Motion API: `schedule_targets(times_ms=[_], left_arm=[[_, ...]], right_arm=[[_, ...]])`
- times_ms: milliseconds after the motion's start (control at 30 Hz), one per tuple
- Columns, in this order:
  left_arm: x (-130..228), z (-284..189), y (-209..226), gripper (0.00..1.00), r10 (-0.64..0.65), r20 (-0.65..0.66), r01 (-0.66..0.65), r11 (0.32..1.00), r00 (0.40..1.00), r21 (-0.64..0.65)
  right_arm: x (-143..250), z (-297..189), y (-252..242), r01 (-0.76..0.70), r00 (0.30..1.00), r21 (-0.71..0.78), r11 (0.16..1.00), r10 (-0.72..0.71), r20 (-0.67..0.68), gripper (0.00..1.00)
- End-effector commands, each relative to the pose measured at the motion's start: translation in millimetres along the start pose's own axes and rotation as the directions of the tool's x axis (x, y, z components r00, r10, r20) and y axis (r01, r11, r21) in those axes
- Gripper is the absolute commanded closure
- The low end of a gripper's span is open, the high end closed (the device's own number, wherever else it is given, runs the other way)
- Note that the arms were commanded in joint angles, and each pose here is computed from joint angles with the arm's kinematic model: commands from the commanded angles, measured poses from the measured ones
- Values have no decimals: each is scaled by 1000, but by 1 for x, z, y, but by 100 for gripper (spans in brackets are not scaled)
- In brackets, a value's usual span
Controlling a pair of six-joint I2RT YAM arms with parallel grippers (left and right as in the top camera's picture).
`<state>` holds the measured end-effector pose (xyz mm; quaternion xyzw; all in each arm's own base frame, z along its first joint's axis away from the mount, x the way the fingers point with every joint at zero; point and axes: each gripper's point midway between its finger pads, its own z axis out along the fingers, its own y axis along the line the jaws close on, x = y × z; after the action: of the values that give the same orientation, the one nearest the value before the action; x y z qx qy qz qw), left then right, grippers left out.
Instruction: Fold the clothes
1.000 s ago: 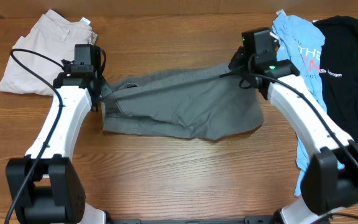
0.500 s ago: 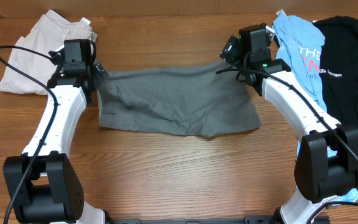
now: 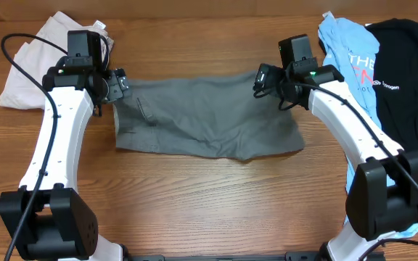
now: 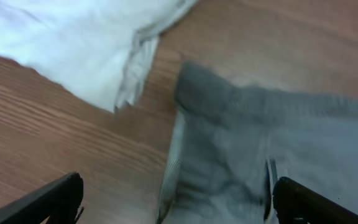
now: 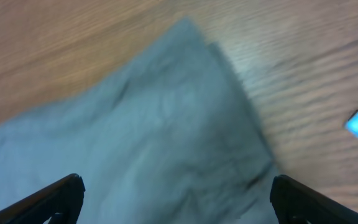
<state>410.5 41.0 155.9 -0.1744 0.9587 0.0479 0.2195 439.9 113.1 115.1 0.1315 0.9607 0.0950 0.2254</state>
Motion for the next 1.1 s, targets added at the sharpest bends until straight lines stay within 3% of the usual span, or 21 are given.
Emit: schedule_targets(times_ms=[0,100,133,200,233,300,367,467,633,733,833,867,967,1067], left_arm=[[4,14,-10,0,48,-49,-46,998,998,47],[12,38,-27,0,104,-99,-91,987,990,131],[17,54,-35,4,115,-127,-94,982,985,164],[23,78,-43,17,121,-157,-92,979,980,181],[25,90,-45,30,124,-168,-92,979,978,183],[28,110,-49,47,126,-178,-93,979,976,183],[30,129,-51,50,126,-179,-93,979,976,181],[32,147,-53,49,121,-181,-88,980,976,181],[28,135,-52,45,123,-207,-87,981,971,176],[18,97,-51,27,129,-278,-82,981,952,175],[19,50,-44,13,135,-374,-82,985,918,155],[23,43,-41,12,137,-400,-83,985,906,149],[35,40,-22,11,125,-460,-85,991,879,106],[41,50,-5,12,65,-495,-8,993,867,116]], right_arm=[[-3,-23,14,57,998,-69,996,-57,-5,0],[4,-23,9,59,998,-49,997,-60,-33,8],[6,-23,8,58,997,-46,997,-60,-41,18],[6,-23,8,58,997,-46,997,-60,-41,53],[5,-23,8,57,998,-48,997,-59,-38,75],[3,-23,10,57,998,-53,997,-58,-29,89],[1,-23,11,57,998,-57,997,-59,-19,94],[0,-23,11,55,998,-59,997,-56,-15,96],[-2,-23,12,55,998,-62,997,-56,-10,95],[-3,-23,13,57,998,-65,996,-57,-3,95],[-3,-22,13,61,998,-66,996,-61,-2,72],[-2,-22,13,61,998,-63,996,-61,-6,56],[0,-22,11,80,997,-59,995,-81,-15,42],[2,-22,10,93,995,-56,994,-95,-22,37]])
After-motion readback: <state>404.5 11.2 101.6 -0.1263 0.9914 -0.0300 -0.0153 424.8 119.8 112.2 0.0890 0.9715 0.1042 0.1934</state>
